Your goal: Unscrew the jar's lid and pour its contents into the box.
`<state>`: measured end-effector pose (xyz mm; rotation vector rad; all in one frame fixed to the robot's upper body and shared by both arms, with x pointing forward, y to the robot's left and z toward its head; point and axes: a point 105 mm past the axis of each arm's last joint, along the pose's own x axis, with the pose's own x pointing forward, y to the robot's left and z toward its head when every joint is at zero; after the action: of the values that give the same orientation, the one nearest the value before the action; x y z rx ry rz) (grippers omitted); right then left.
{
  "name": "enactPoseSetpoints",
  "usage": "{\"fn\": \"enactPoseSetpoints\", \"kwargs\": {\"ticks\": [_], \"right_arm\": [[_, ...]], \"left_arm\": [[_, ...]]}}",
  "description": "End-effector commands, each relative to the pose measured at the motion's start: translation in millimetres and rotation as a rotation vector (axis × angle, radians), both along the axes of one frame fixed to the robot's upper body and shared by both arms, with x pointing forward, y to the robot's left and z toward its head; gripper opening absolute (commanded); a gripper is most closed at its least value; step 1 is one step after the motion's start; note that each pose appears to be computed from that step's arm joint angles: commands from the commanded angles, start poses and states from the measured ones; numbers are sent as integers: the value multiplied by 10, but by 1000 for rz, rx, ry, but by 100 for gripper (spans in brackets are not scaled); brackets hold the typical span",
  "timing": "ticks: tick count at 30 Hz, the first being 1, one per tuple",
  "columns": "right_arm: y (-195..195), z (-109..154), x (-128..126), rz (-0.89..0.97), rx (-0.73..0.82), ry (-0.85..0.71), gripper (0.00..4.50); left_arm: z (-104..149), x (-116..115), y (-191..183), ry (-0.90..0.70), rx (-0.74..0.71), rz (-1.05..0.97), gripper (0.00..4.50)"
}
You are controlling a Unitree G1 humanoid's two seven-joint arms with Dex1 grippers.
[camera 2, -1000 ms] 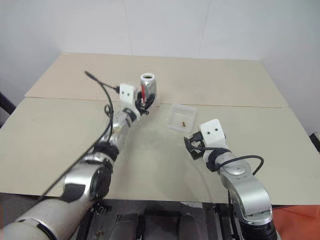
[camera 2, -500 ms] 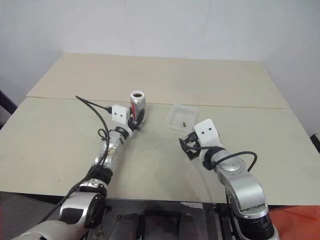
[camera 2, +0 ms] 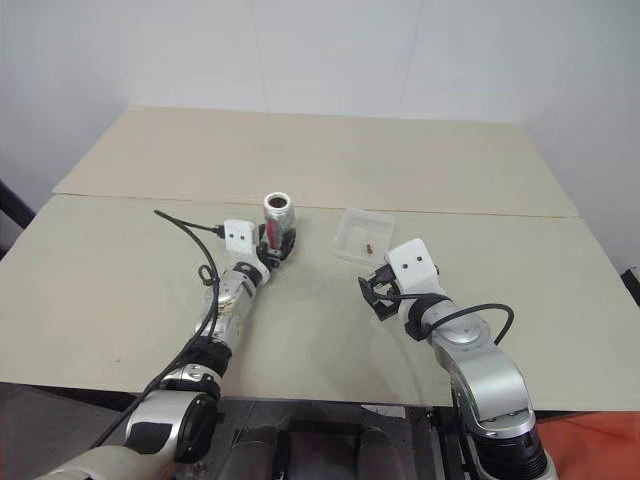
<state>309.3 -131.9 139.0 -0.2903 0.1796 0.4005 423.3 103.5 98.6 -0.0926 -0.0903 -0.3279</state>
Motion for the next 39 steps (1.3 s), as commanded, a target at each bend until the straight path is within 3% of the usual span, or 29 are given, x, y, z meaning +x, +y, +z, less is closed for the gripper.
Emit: {"fn": "enactPoseSetpoints", "kwargs": {"ticks": [1,6,12,16,22,29,35,39], "right_arm": [[-4,134,8,-1,4,-69,450],[6,131,27,7,4,-69,450],[44,117,33,26,4,-66,450],[59,128,22,49,23,-63,450],[-56,188,9,73,-10,-76,450],[-454,514,-422,413,-28,-132,450],[-724,627,-592,561,-96,-88,450],[-823,660,-589,581,-147,-87,450]], "left_arm": [[166,-17,-33,-68,0,-28,445],[189,-80,-44,-77,-15,-39,445],[210,-276,94,-111,64,5,445],[263,-522,178,-116,68,-29,445],[284,-932,550,-119,235,-97,445],[743,-1556,819,-176,200,-461,445],[897,-1781,867,-174,205,-549,445],[942,-1827,900,-198,210,-487,445]]}}
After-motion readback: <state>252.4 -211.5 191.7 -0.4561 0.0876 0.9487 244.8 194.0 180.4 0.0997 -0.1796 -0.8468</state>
